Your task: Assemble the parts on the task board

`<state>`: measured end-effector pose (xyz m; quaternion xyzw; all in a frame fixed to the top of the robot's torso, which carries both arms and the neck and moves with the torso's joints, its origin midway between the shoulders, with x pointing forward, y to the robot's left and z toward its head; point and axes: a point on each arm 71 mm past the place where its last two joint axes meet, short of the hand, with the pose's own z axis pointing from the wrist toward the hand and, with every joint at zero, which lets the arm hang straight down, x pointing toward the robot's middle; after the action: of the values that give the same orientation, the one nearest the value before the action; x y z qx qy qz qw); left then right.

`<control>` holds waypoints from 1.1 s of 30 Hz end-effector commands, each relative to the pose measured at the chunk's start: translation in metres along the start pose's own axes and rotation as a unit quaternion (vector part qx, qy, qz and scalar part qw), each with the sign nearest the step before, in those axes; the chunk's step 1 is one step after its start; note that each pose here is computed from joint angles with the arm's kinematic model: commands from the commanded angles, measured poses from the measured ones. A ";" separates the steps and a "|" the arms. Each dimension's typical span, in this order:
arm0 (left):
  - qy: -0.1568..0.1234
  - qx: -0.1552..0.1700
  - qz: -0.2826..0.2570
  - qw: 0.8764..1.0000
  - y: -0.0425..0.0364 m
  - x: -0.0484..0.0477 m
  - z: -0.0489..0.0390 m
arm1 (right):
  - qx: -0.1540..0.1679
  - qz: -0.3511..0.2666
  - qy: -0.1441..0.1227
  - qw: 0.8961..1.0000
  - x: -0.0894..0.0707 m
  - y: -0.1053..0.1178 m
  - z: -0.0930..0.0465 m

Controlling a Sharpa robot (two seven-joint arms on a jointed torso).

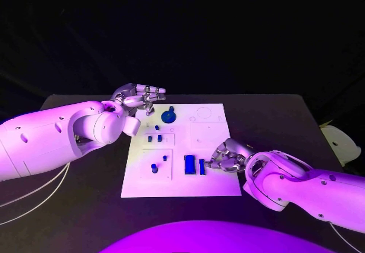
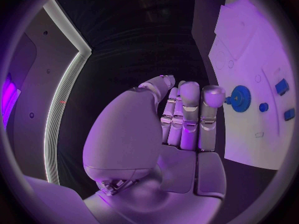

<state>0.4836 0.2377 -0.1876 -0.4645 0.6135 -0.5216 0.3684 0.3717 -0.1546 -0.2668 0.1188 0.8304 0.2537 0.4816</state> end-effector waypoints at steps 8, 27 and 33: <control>0.008 0.004 -0.005 1.000 -0.0003 0.0033 0.0041 | -0.054 0.007 -0.042 0.998 -0.022 0.002 0.001; 0.010 0.004 -0.006 1.000 0.0002 0.0054 0.0051 | -0.059 -0.008 -0.050 0.997 -0.011 0.014 0.013; 0.006 0.005 -0.008 1.000 0.0008 0.0039 0.0058 | -0.106 0.037 -0.068 0.991 -0.019 0.019 0.008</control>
<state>0.4875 0.2344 -0.1903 -0.4659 0.6130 -0.5216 0.3675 0.3863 -0.1468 -0.2540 0.1055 0.7880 0.3030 0.5255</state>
